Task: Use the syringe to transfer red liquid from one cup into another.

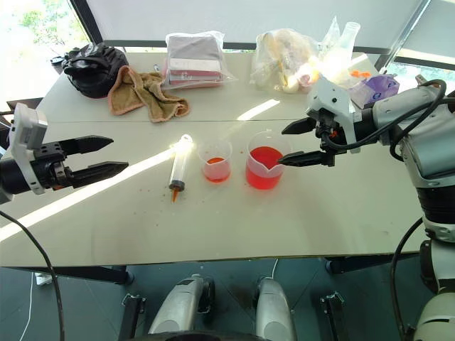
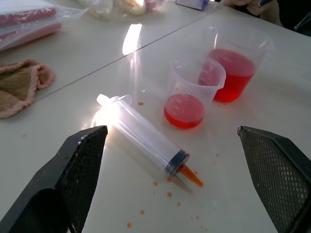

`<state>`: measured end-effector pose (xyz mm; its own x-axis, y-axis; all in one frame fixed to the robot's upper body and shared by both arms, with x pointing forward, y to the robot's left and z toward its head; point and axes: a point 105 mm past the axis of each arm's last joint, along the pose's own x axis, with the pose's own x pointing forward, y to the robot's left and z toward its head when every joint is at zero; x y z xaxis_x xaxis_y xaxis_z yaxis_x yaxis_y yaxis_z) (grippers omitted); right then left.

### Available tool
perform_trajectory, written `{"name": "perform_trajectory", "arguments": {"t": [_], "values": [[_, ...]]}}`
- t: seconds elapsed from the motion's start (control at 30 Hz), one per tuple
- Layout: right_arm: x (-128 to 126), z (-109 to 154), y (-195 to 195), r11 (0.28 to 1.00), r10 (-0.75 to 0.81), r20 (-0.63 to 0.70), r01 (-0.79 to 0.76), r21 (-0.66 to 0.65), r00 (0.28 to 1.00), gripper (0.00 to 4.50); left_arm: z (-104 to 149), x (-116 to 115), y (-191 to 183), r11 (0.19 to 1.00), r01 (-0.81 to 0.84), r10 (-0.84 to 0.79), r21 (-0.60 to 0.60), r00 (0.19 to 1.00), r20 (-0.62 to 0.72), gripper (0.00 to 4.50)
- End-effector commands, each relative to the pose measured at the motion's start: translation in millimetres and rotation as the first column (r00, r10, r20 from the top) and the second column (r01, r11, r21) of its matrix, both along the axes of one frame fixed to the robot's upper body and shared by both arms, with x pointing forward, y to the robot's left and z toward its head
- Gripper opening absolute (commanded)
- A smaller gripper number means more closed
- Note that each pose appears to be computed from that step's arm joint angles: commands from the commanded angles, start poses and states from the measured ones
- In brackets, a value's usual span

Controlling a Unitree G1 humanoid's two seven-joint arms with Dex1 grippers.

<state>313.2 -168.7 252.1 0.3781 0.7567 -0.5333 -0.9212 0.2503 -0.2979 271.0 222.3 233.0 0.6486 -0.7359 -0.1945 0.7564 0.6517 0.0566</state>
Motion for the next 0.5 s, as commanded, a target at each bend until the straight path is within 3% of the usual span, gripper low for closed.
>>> {"name": "perform_trajectory", "arguments": {"t": [0.03, 0.5], "values": [[-1.4, 8.3, 0.0, 1.0, 0.006, 0.037, -0.006, -0.002, 0.999, 3.74, 8.0, 0.8, 0.8, 1.0, -0.019, 0.019, 0.018, 1.0, 0.022, 4.48], [-3.4, 10.8, 2.1, 1.0, 0.009, 0.04, -0.009, -0.003, 0.999, 3.74, 9.2, -0.3, -4.9, 1.0, 0.012, -0.012, 0.015, 1.0, 0.016, 4.48]]}}
